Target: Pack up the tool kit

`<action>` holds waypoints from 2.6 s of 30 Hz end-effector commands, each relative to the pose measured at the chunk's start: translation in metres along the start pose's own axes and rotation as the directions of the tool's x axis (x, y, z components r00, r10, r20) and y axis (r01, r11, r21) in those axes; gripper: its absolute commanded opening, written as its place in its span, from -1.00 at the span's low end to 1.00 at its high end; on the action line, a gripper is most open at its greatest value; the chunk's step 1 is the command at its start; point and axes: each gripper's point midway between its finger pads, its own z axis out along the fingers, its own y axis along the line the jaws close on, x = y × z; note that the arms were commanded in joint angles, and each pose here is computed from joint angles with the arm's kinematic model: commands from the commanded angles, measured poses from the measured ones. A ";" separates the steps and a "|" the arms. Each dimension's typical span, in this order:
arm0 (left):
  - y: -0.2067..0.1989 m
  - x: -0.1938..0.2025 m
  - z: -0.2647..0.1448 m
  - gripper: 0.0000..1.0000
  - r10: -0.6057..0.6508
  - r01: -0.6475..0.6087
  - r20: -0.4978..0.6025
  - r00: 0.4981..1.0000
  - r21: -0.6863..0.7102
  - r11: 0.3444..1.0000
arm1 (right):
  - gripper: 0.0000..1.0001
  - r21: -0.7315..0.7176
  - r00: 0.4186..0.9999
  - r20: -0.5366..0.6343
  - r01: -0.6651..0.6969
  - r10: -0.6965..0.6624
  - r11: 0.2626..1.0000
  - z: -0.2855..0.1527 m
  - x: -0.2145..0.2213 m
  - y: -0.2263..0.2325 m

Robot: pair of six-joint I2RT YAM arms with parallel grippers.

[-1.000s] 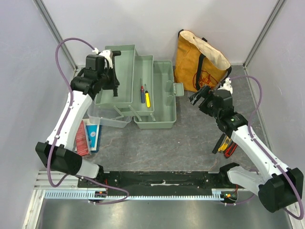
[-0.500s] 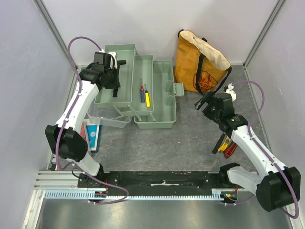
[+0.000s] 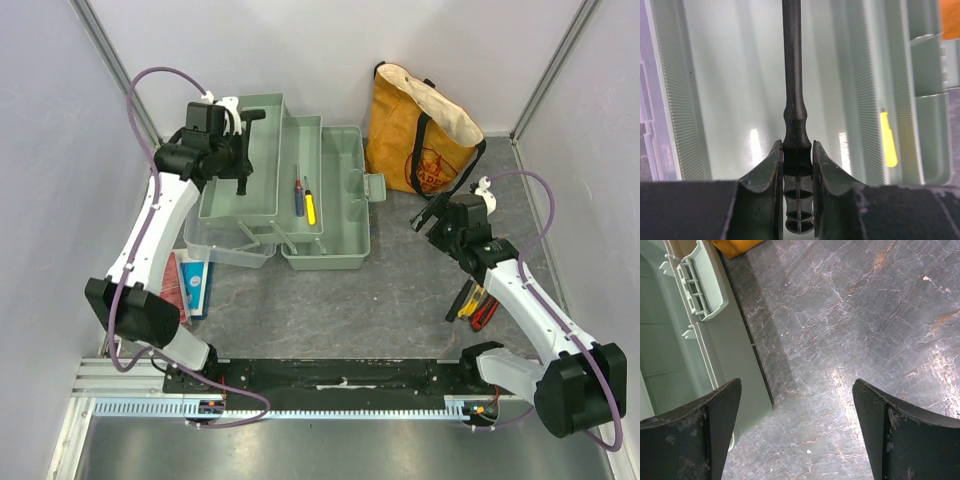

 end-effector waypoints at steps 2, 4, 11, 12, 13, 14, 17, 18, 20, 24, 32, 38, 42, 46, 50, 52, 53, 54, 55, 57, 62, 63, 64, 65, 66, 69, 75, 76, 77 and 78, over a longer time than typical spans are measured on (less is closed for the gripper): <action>-0.046 -0.052 -0.065 -0.96 0.021 -0.056 0.217 0.976 0.156 0.986 | 0.96 0.004 1.000 0.011 -0.018 0.018 1.000 0.000 -0.003 -0.001; -0.062 -0.055 -0.072 -0.97 0.019 -0.068 0.233 0.972 0.202 0.977 | 0.96 0.001 1.000 0.010 -0.021 0.021 1.000 0.000 -0.003 0.000; -0.130 -0.055 -0.073 -0.96 -0.077 -0.018 0.237 0.968 0.373 0.928 | 0.96 -0.001 1.000 0.014 -0.023 0.023 1.000 -0.003 -0.004 -0.001; -0.142 -0.050 -0.068 -0.97 -0.098 0.003 0.220 0.971 0.395 0.919 | 0.96 -0.003 1.000 0.014 -0.022 0.022 1.000 -0.003 -0.003 0.000; -0.155 -0.047 -0.065 -0.96 -0.102 0.000 0.219 0.970 0.423 0.906 | 0.96 -0.004 1.000 0.017 -0.024 0.024 1.000 -0.004 -0.005 -0.001; -0.169 -0.045 -0.064 -0.96 -0.114 0.004 0.219 0.969 0.445 0.895 | 0.96 -0.003 1.000 0.015 -0.023 0.023 1.000 -0.004 -0.004 -0.001; -0.195 -0.036 -0.047 -0.96 -0.154 0.049 0.185 0.971 0.476 0.878 | 0.96 -0.002 0.999 0.022 -0.024 0.024 1.000 -0.005 -0.004 -0.002; -0.200 -0.032 -0.036 -0.96 -0.174 0.080 0.162 0.971 0.467 0.880 | 0.96 -0.002 1.000 0.020 -0.024 0.024 1.000 -0.006 -0.004 -0.003; -0.209 -0.022 -0.014 -0.97 -0.208 0.133 0.123 0.970 0.448 0.884 | 0.96 -0.004 1.000 0.022 -0.022 0.022 1.000 -0.006 -0.004 -0.003; -0.211 0.001 0.029 -0.96 -0.279 0.235 0.094 0.956 0.330 0.915 | 0.96 -0.002 0.999 0.027 -0.017 0.017 1.000 -0.008 -0.005 -0.005; -0.231 0.043 0.084 -0.96 -0.196 0.182 0.053 0.979 0.199 0.963 | 0.96 0.037 0.999 0.051 -0.019 0.018 0.999 -0.012 -0.008 -0.021; -0.219 0.061 0.122 -0.96 -0.201 0.199 0.028 0.979 0.041 0.979 | 0.96 0.050 0.999 0.041 -0.024 0.022 0.998 -0.013 -0.005 -0.027; -0.213 0.066 0.135 -0.96 -0.209 0.209 0.036 0.977 -0.016 0.978 | 0.96 0.055 0.999 0.039 -0.024 0.022 0.998 -0.014 -0.004 -0.030; -0.209 0.066 0.142 -0.96 -0.187 0.189 0.041 0.982 -0.046 0.981 | 0.96 0.056 0.999 0.040 -0.025 0.023 0.998 -0.015 -0.005 -0.031; -0.209 0.075 0.154 -0.91 -0.160 0.161 0.018 0.987 -0.059 0.985 | 0.96 0.068 0.999 0.037 -0.027 0.025 0.997 -0.014 -0.004 -0.035; -0.211 0.078 0.160 -0.85 -0.139 0.139 0.010 0.990 -0.060 0.988 | 0.96 0.073 0.998 0.039 -0.041 0.039 0.996 -0.013 -0.004 -0.036; -0.210 0.079 0.164 -0.82 -0.134 0.134 0.008 0.991 -0.069 0.989 | 0.96 0.083 0.998 0.041 -0.046 0.043 0.996 -0.012 -0.004 -0.038; -0.209 0.080 0.166 -0.81 -0.129 0.129 0.002 0.992 -0.081 0.988 | 0.96 0.093 0.998 0.045 -0.047 0.043 0.995 -0.012 -0.004 -0.040; -0.207 0.085 0.170 -0.80 -0.121 0.120 -0.007 0.993 -0.096 0.988 | 0.96 0.112 0.998 0.052 -0.048 0.043 0.992 -0.012 -0.005 -0.044; -0.203 0.089 0.173 -0.78 -0.113 0.111 -0.012 0.994 -0.113 0.987 | 0.96 0.162 0.997 0.073 -0.049 0.037 0.986 -0.013 -0.009 -0.053; -0.199 0.097 0.173 -0.62 -0.109 0.105 -0.025 0.994 -0.123 0.987 | 0.96 0.327 0.996 0.092 -0.052 0.023 0.944 -0.010 -0.009 -0.087; -0.199 0.097 0.172 -0.53 -0.109 0.106 -0.026 0.994 -0.120 0.987 | 0.96 0.346 0.996 0.089 -0.052 0.023 0.937 -0.009 -0.008 -0.092; -0.199 0.096 0.171 -0.43 -0.111 0.107 -0.023 0.994 -0.117 0.987 | 0.96 0.362 0.996 0.085 -0.061 0.032 0.930 -0.006 -0.005 -0.096; -0.200 0.096 0.170 -0.31 -0.111 0.108 -0.022 0.994 -0.113 0.988 | 0.96 0.376 0.996 0.081 -0.068 0.040 0.924 -0.005 -0.002 -0.100; -0.200 0.094 0.169 -0.25 -0.110 0.108 -0.020 0.994 -0.111 0.988 | 0.96 0.386 0.996 0.073 -0.071 0.047 0.920 -0.004 0.001 -0.103; -0.201 0.089 0.166 -0.11 -0.108 0.107 -0.011 0.994 -0.100 0.989 | 0.96 0.419 0.995 0.077 -0.088 0.062 0.904 -0.002 0.007 -0.114; -0.208 0.076 0.154 -0.08 -0.110 0.110 0.015 0.994 -0.057 0.992 | 0.96 0.486 0.991 0.110 -0.122 0.078 0.866 -0.006 0.009 -0.136; -0.209 0.072 0.150 -0.08 -0.113 0.113 0.018 0.993 -0.044 0.993 | 0.96 0.499 0.991 0.107 -0.121 0.077 0.858 -0.006 0.009 -0.140; -0.212 0.070 0.147 -0.07 -0.115 0.115 0.021 0.993 -0.028 0.993 | 0.96 0.511 0.992 0.101 -0.117 0.076 0.852 -0.006 0.010 -0.144; -0.216 0.065 0.141 -0.08 -0.117 0.117 0.029 0.993 -0.008 0.993 | 0.96 0.524 0.993 0.091 -0.115 0.078 0.844 -0.006 0.012 -0.147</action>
